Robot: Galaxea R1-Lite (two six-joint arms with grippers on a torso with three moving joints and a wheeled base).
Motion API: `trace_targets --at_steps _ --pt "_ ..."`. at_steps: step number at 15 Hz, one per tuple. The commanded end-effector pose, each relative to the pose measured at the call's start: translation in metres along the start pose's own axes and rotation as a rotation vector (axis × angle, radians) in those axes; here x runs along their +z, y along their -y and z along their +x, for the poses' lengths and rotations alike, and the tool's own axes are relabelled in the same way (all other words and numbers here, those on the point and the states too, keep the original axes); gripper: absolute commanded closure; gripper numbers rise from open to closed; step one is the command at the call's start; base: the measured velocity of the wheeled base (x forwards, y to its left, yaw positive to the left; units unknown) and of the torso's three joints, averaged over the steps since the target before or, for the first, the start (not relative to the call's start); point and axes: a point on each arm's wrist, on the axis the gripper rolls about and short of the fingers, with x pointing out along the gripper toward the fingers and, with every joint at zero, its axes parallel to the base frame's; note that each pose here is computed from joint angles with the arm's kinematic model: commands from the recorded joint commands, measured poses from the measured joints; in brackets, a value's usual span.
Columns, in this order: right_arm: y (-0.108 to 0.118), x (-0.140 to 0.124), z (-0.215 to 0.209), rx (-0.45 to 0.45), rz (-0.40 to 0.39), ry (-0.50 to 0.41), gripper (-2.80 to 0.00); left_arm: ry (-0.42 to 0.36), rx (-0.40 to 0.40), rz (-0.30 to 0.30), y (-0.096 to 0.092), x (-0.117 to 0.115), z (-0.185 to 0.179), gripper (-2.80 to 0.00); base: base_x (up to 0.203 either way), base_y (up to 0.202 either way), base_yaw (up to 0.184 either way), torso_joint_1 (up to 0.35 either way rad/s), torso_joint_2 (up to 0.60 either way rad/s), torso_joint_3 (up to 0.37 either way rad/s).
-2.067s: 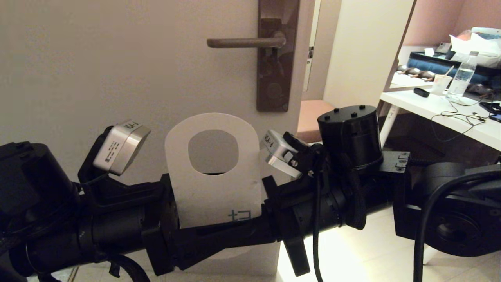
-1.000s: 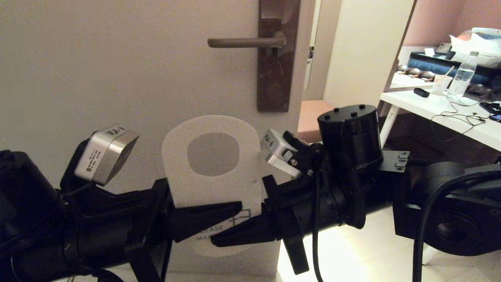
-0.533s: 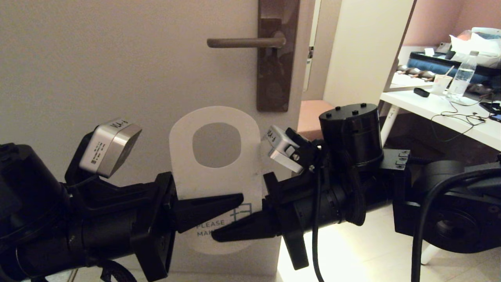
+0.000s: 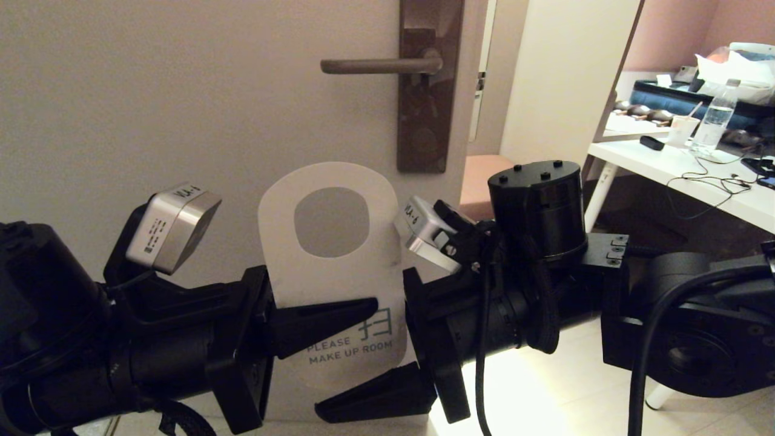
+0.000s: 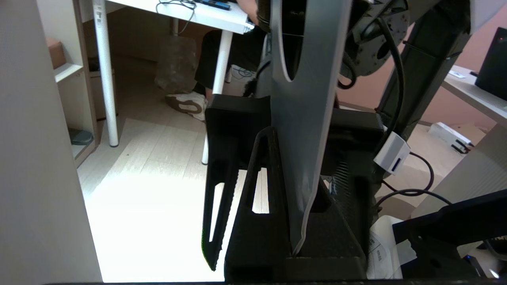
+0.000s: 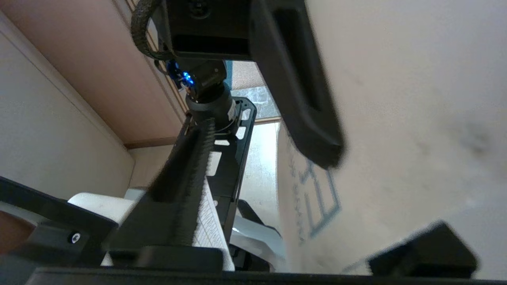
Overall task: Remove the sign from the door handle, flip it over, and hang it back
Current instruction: Hand it to the other hand
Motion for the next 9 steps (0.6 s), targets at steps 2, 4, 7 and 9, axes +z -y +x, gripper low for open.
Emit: trace_targets --at_steps 2,4,7,9 --pt "0.001 0.001 -0.003 -0.005 -0.005 0.006 -2.80 0.001 -0.003 0.000 0.000 0.000 0.000 0.00 0.000 0.000 0.000 0.000 0.00 0.000" --pt "0.003 0.004 -0.012 -0.030 -0.013 0.018 -2.80 0.004 0.010 0.001 -0.002 0.001 -0.001 0.00 0.000 0.000 0.000 0.000 0.00 0.000" --pt "0.003 0.009 -0.030 -0.073 -0.018 0.036 -2.80 0.012 0.040 0.005 -0.008 0.002 -0.005 0.00 0.000 0.000 0.000 0.000 0.00 0.000" --pt "-0.001 0.008 -0.043 -0.098 -0.015 0.041 -2.80 0.012 0.056 0.005 -0.012 0.002 -0.006 0.00 0.000 0.000 0.000 0.000 0.00 0.000"
